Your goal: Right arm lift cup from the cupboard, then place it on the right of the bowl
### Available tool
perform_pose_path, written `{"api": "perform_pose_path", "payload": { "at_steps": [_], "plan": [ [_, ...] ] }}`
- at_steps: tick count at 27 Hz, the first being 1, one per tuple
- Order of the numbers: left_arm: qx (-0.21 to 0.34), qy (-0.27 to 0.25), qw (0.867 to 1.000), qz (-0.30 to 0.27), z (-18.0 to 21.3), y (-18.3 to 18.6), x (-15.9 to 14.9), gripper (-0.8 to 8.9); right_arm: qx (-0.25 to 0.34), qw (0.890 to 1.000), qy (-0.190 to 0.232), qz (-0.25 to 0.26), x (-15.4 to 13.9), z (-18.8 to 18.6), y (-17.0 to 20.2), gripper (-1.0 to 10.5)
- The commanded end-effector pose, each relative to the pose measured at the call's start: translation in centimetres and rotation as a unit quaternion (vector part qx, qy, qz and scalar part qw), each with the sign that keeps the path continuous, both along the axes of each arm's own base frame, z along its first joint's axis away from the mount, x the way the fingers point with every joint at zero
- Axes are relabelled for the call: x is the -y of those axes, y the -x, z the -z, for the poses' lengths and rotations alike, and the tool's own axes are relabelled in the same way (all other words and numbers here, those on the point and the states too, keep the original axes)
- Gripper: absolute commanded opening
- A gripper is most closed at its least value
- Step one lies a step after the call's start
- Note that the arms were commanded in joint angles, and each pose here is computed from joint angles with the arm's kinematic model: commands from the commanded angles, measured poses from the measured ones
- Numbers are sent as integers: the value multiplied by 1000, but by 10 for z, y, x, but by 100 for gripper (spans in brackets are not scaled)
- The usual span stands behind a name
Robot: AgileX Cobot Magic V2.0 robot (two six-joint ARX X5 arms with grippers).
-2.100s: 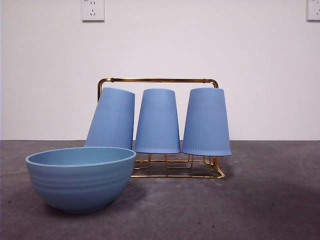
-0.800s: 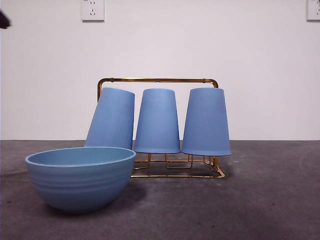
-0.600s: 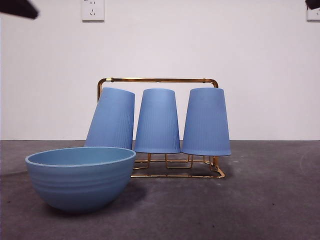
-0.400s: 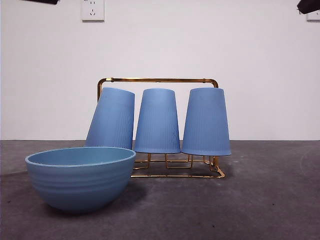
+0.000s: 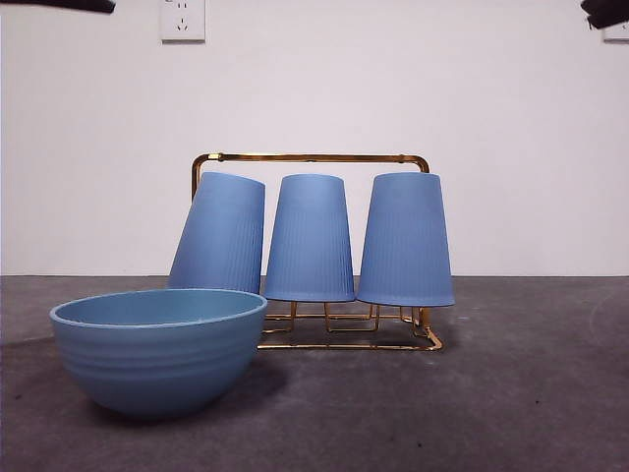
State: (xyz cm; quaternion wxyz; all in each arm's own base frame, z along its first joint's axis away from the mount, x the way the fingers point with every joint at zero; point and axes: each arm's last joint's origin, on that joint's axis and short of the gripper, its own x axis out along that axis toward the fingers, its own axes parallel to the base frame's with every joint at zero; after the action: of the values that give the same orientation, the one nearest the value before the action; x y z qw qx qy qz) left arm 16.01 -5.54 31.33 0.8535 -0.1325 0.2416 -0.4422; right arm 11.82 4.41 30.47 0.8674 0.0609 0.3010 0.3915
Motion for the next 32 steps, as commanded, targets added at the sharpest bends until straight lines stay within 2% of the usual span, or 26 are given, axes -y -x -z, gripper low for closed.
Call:
{"api": "perform_pose_path", "payload": {
  "at_steps": [1, 3, 6, 11, 15, 19, 26, 32],
  "plan": [
    [18, 0, 1000, 8, -6, -1, 1, 418, 15, 1000, -1, -6, -1, -6, -1, 345],
    [16, 2, 1000, 8, -6, -1, 1, 472, 15, 1000, -3, -5, -1, -6, -1, 428],
    [2, 11, 1000, 9, -6, 0, 2, 473, 0, 1000, -13, 4, -1, -6, -1, 494],
    [-14, 21, 1000, 7, -6, 0, 2, 471, -27, 999, -28, 18, -1, -5, -2, 497],
    [-14, 20, 1000, 7, -6, 0, 2, 469, -61, 998, -22, 17, -6, -2, -9, 497],
    [-14, 23, 999, 19, -6, 1, 3, 469, -93, 995, 11, 19, -16, -4, -23, 497],
    [-26, 8, 999, 36, -1, 4, 5, 469, -103, 991, 80, 6, -51, -24, -62, 497],
    [-34, -15, 999, 36, 4, 6, 4, 469, -125, 980, 152, 20, -86, -36, -102, 497]
  ]
}}
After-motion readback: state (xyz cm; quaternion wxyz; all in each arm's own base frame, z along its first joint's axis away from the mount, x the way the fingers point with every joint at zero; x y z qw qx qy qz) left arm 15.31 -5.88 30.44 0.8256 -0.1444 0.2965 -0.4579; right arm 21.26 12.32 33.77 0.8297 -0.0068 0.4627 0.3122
